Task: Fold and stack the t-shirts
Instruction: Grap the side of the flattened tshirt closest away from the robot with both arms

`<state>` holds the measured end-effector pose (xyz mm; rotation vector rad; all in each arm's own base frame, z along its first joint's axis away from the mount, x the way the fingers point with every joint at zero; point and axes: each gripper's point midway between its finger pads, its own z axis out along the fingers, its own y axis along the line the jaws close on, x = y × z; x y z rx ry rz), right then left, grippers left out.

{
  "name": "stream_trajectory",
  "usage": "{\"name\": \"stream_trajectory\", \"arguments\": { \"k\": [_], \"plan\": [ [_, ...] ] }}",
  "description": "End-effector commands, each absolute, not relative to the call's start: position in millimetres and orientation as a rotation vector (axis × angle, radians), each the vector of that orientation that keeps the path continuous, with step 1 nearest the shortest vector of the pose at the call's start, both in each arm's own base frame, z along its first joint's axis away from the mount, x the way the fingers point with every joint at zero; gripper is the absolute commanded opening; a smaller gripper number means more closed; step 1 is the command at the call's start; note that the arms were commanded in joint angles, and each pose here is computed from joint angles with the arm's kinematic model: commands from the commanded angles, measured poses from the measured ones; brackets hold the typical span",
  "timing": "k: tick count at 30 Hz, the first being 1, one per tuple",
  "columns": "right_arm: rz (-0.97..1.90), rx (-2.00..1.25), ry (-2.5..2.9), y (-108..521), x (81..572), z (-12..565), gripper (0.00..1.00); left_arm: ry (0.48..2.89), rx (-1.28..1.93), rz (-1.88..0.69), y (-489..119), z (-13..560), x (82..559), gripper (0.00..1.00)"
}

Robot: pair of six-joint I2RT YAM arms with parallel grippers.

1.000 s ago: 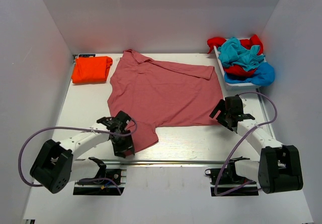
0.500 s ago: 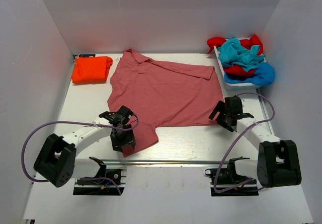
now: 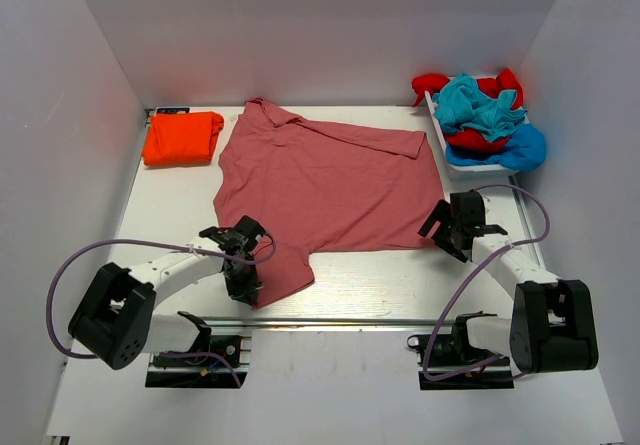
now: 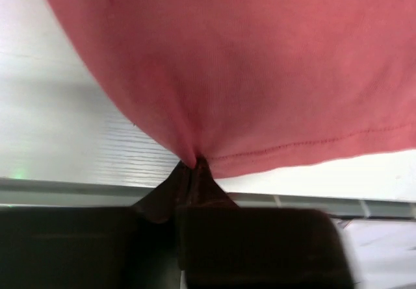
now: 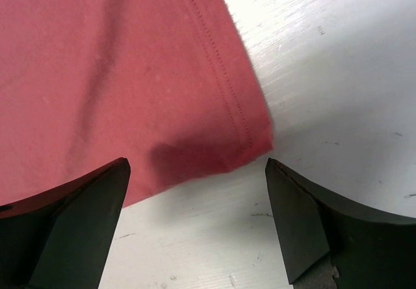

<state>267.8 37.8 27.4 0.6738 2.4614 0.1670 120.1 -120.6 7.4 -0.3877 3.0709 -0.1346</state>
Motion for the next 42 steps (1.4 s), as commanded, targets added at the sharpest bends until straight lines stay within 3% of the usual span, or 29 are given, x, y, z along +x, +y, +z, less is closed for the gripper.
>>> {"name": "stream_trajectory", "arguments": {
  "k": [1,4,8,11,12,14,18,23,35,42],
  "plan": [
    [0.125,0.697,2.399,26.7,277.5,41.1,0.90,3.047,-0.332,-0.119,-119.4,-8.2,125.8,0.00],
    [0.131,0.708,2.375,26.3,287.8,39.8,0.89,3.037,-0.295,-0.150,-122.6,-3.9,128.9,0.00],
    [0.171,0.719,2.391,33.2,295.2,30.9,0.77,3.012,-0.244,-0.215,-130.1,5.5,135.2,0.00],
    [0.180,0.734,2.424,35.9,292.7,18.3,0.62,2.981,-0.204,-0.264,-136.7,15.2,143.4,0.00],
    [0.177,0.741,2.431,35.4,292.0,15.8,0.49,2.967,-0.200,-0.293,-140.4,20.1,146.1,0.00],
    [0.160,0.744,2.444,34.6,291.1,11.4,0.48,2.941,-0.182,-0.331,-143.7,25.1,148.9,0.00],
    [0.164,0.757,2.445,34.3,289.0,9.6,0.00,2.866,-0.145,-0.466,-159.1,39.3,158.8,0.00],
    [0.150,0.740,2.441,31.6,274.8,26.3,0.00,2.780,-0.085,-0.535,-166.1,65.4,168.4,0.00],
    [0.074,0.709,2.558,22.9,211.7,28.4,0.00,2.967,-0.069,-0.549,-146.4,71.5,107.8,0.00],
    [0.150,0.652,2.492,30.8,234.3,40.9,0.00,2.700,0.076,-0.795,-192.9,107.7,162.2,0.00]
  ]
}}
